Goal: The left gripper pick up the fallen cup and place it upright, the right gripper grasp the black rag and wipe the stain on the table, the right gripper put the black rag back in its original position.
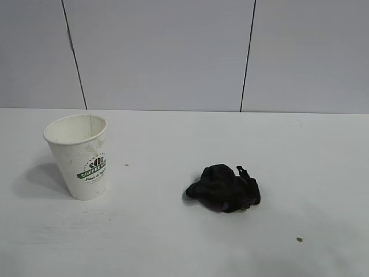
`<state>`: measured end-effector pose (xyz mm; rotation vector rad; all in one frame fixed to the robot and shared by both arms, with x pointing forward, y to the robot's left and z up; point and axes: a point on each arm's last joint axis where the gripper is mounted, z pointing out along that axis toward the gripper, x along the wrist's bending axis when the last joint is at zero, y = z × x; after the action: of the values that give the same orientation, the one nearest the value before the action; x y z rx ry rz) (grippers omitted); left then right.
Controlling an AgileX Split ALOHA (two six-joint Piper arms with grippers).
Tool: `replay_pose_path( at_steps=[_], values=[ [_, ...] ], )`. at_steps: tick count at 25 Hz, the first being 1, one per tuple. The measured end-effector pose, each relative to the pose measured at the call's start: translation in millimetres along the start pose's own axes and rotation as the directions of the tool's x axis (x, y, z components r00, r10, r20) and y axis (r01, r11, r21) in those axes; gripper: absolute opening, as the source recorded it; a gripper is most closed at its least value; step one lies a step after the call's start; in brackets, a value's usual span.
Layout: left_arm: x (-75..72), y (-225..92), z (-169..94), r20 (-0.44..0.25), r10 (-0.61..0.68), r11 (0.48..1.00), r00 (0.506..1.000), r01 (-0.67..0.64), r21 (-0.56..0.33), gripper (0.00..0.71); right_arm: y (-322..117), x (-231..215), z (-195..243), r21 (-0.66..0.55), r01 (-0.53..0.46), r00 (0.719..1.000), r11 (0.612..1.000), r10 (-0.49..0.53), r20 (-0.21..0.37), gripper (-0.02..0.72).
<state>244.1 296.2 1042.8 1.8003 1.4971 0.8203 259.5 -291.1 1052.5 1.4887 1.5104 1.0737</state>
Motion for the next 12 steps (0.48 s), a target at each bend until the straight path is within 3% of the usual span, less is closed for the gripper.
replay_pose_path(
  at_steps=[12],
  values=[
    [0.0,0.0,0.0,0.000,0.000,1.000,1.000,0.000,0.000,0.654,0.5,0.5,-2.5,0.015,-0.001,1.000,1.000,0.001,-0.003,0.577]
  ],
)
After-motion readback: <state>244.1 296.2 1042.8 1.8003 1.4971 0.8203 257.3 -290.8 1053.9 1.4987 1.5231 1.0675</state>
